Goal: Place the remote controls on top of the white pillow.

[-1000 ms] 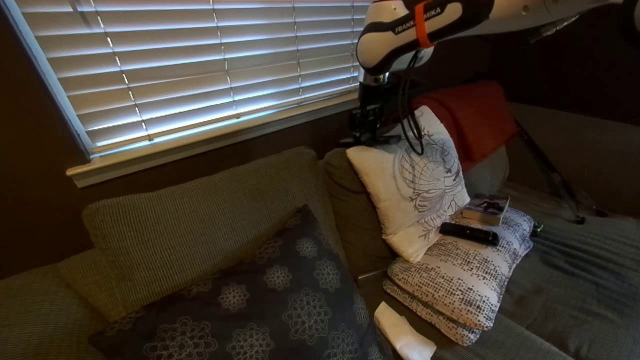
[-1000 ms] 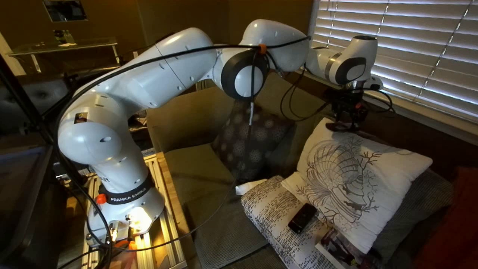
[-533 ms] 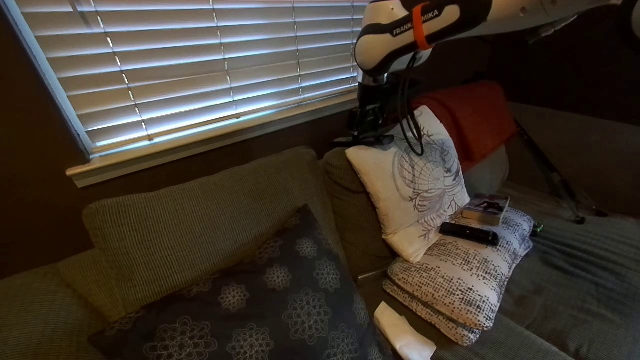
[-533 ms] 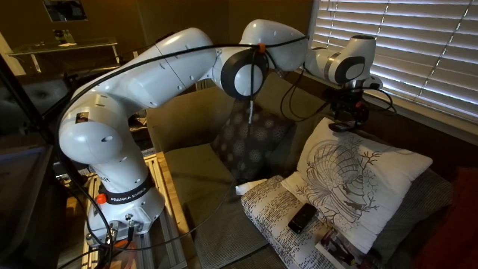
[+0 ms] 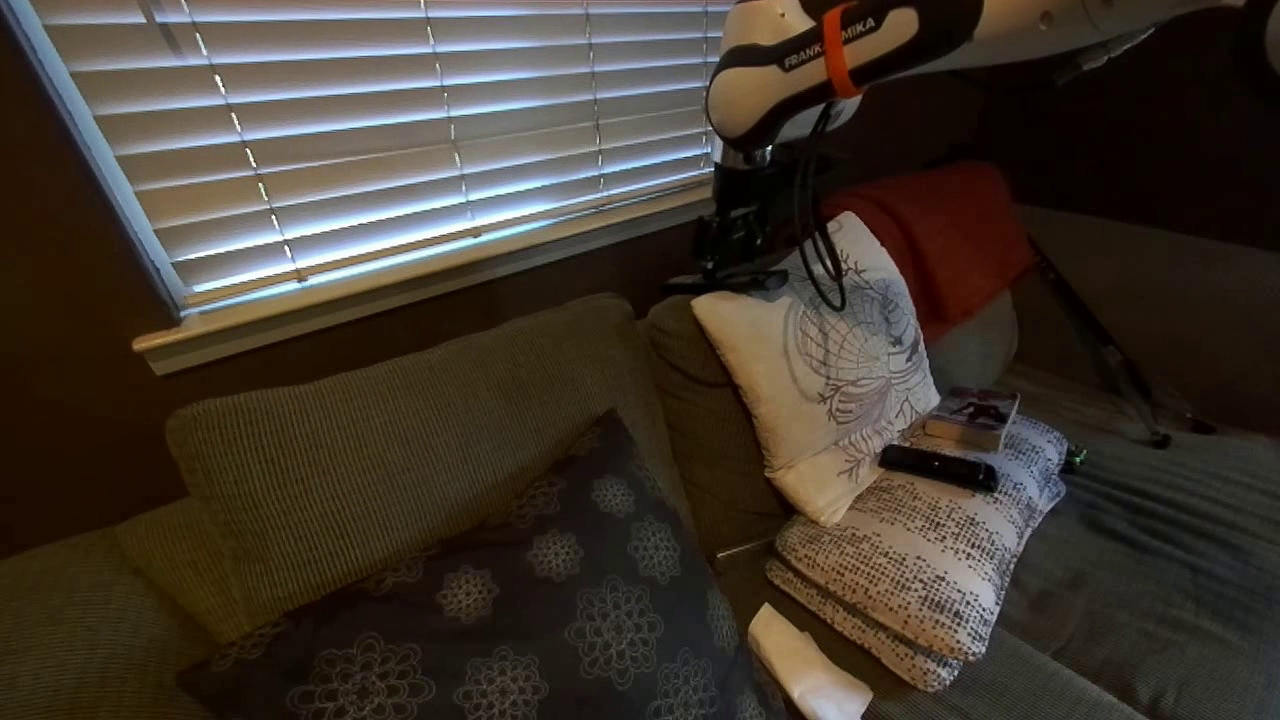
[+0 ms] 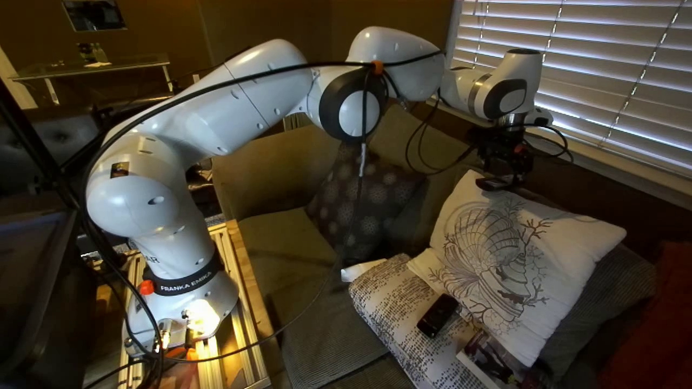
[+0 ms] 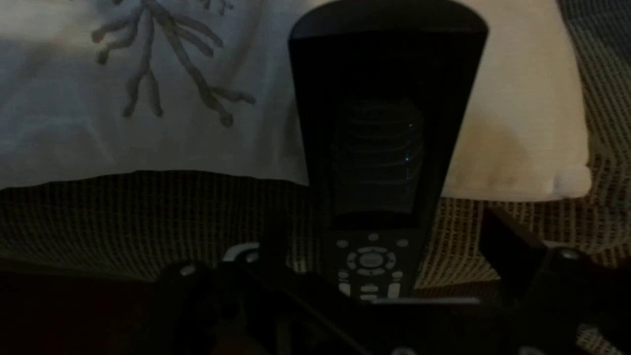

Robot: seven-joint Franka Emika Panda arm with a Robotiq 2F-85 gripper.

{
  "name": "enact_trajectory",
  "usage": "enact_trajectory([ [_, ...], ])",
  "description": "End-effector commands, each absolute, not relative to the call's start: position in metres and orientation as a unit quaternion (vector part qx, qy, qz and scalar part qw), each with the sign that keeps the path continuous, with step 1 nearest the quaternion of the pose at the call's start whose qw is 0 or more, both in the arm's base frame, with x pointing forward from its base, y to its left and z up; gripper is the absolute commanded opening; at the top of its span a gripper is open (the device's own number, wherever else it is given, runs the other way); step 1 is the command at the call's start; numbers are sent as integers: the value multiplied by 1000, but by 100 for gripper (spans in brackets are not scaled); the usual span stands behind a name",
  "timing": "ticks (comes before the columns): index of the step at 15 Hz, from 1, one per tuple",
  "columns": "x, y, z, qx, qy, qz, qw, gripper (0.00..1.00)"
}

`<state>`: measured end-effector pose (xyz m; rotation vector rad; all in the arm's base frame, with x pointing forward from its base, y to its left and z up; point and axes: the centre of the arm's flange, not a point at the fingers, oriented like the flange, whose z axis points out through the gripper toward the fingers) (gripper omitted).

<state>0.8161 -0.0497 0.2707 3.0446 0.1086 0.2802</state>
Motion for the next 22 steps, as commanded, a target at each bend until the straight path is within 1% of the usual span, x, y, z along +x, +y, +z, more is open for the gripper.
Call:
enact_trajectory([
  [1, 801, -51, 287, 994, 37, 97, 37, 100],
  [4, 781, -56, 297, 994, 34, 98, 30, 100],
  [8, 739, -71, 299, 995, 48, 84, 14, 100],
  [12, 716, -84, 293, 995, 77, 70, -5, 100],
  [15, 704, -90, 294, 985, 121, 117, -36, 100],
  [19, 685, -97, 288, 978, 154, 122, -66, 100],
  [22, 663, -103, 284, 974, 157, 143, -73, 100],
])
